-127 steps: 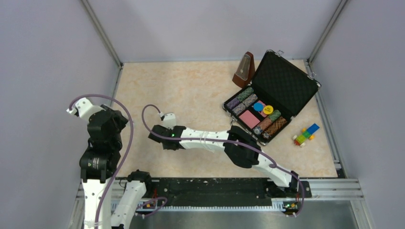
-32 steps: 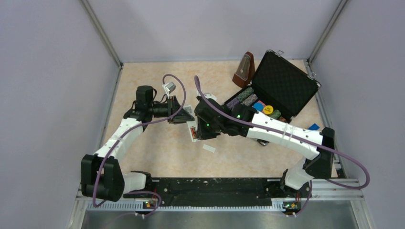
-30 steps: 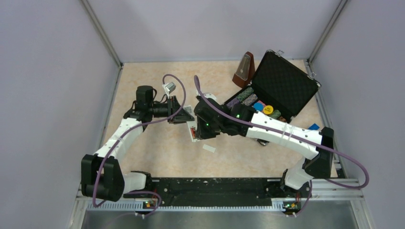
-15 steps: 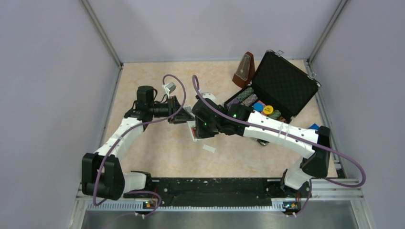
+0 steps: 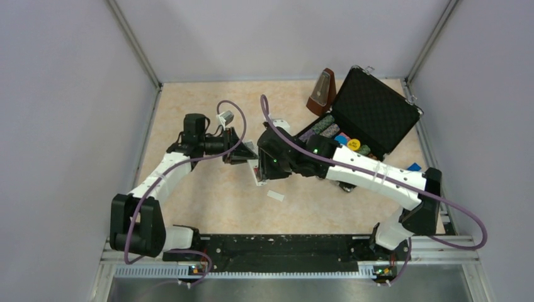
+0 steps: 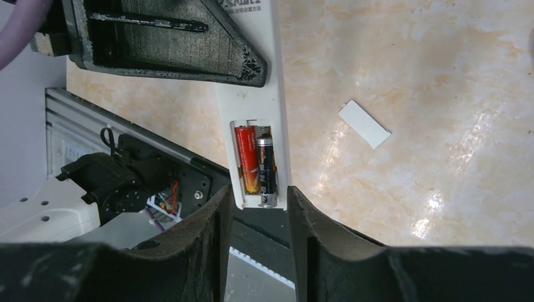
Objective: Load the batteries into the remote control
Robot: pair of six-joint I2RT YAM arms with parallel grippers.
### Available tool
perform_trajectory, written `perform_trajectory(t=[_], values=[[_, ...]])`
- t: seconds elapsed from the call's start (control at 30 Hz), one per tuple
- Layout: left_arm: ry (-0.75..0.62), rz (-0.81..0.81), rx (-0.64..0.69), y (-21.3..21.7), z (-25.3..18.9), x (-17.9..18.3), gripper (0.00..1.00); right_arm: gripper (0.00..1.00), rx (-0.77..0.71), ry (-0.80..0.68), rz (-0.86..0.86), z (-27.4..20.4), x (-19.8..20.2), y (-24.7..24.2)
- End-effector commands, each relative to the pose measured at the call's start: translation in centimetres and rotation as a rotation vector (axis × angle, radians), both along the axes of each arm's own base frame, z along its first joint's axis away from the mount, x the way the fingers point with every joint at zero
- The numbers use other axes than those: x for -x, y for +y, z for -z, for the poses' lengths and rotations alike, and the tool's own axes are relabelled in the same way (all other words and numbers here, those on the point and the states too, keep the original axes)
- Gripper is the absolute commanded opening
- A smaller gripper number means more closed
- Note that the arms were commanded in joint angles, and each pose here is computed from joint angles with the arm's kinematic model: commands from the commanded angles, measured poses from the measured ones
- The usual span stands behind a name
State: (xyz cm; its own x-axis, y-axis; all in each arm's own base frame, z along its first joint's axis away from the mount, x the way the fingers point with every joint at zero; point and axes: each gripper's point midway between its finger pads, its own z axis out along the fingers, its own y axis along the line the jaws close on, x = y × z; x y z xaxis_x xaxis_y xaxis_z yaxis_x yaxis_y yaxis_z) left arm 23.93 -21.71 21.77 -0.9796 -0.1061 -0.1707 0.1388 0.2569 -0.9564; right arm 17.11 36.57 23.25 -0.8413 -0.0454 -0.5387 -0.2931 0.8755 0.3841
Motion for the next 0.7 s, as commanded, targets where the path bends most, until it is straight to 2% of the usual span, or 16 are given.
perform_trajectory(t=[0.0,0.07,0.13,0.27,0.43,0.53,0.67], values=[[-0.065,0.034,0.043,-0.3,-2.4,-0.2,0.00,0.37,-0.083,-0.048,0.046,-3.7,-0.3,-1.8],[-0.060,0.027,0.046,-0.4,-2.6,-0.4,0.00,0.43,-0.109,-0.049,0.058,-4.0,-0.1,-2.1],[-0.050,0.015,0.054,-0.4,-2.9,-0.7,0.00,0.53,-0.161,-0.044,0.080,-4.0,0.1,-2.3],[-0.045,-0.020,0.082,-0.6,-4.5,-1.2,0.00,0.70,-0.357,-0.048,0.128,-5.3,0.4,-2.2],[-0.053,-0.088,0.146,-0.6,-7.7,-1.6,0.00,0.80,-0.611,-0.068,0.193,-8.5,0.5,-2.6],[-0.040,-0.127,0.189,-0.6,-9.2,-1.7,0.00,0.82,-0.755,-0.096,0.212,-10.5,0.3,-2.8],[-0.028,-0.149,0.281,-0.7,-11.7,-1.3,0.00,0.81,-0.834,-0.129,0.270,-12.1,-0.4,-3.6]])
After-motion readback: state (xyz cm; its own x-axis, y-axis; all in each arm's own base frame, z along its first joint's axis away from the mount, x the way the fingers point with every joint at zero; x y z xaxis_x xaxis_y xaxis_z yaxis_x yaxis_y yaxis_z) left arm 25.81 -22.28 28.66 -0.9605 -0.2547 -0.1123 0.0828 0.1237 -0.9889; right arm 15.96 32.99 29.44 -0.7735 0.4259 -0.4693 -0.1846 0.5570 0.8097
